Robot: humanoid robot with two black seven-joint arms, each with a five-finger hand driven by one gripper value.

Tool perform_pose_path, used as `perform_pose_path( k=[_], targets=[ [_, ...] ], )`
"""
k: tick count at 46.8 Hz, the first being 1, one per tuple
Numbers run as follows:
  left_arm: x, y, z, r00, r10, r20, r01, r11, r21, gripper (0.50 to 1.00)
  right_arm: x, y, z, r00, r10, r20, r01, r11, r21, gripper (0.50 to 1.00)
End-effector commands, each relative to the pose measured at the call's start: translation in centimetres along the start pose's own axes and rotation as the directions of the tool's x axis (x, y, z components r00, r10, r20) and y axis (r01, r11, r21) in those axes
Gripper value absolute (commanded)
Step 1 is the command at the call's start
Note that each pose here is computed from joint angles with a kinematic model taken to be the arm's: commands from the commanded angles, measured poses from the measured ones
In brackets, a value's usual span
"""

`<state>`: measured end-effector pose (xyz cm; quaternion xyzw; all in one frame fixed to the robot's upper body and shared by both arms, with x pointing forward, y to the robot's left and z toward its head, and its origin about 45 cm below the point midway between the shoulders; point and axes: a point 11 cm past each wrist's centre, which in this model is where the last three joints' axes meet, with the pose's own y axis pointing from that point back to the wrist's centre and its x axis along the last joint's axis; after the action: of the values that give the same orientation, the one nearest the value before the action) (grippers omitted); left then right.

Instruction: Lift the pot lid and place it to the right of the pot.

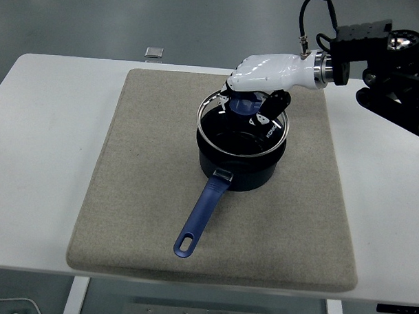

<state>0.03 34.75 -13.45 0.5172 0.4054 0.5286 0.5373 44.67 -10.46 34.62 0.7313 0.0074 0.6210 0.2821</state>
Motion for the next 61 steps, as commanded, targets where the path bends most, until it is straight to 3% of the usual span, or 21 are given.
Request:
perform_pose_path(
  k=[1, 13, 20, 24, 32, 45, 53, 61],
  targets=[
    [0.0, 0.0, 0.0, 1.000, 0.000, 0.000, 0.000, 1.000, 0.000, 1.000, 0.2, 0.7, 1.1, 1.000, 0.009, 0.001, -0.009, 0.999, -0.038, 0.500],
    [0.0, 0.0, 0.0, 1.000, 0.000, 0.000, 0.000, 1.000, 0.000, 1.000, 1.4, 3.1, 4.9, 1.000, 0.028, -0.007, -0.028, 0.985, -0.172, 0.500],
    [0.0, 0.0, 0.0, 1.000, 0.000, 0.000, 0.000, 1.000, 0.000, 1.000, 1.3, 5.0, 7.4, 0.999, 0.036, 0.003, -0.034, 0.964, -0.262, 0.500],
    [0.0, 0.0, 0.0, 1.000, 0.000, 0.002, 0.000, 1.000, 0.000, 1.000, 1.2, 5.7, 8.3, 0.999, 0.036, 0.009, -0.032, 0.956, -0.293, 0.500],
    [0.0, 0.0, 0.0, 1.000, 0.000, 0.000, 0.000, 1.000, 0.000, 1.000, 0.5, 6.3, 9.0, 1.000, 0.026, 0.017, -0.019, 0.947, -0.319, 0.500],
    [0.0, 0.0, 0.0, 1.000, 0.000, 0.000, 0.000, 1.000, 0.000, 1.000, -2.6, 7.5, 10.1, 0.998, -0.023, 0.058, 0.042, 0.934, -0.356, 0.500],
    [0.0, 0.0, 0.0, 1.000, 0.000, 0.000, 0.000, 1.000, 0.000, 1.000, -3.1, 7.9, 10.3, 0.997, -0.027, 0.067, 0.050, 0.931, -0.362, 0.500],
    [0.0, 0.0, 0.0, 1.000, 0.000, 0.000, 0.000, 1.000, 0.000, 1.000, -4.0, 7.5, 10.1, 0.995, -0.022, 0.093, 0.054, 0.935, -0.349, 0.500]
  ],
)
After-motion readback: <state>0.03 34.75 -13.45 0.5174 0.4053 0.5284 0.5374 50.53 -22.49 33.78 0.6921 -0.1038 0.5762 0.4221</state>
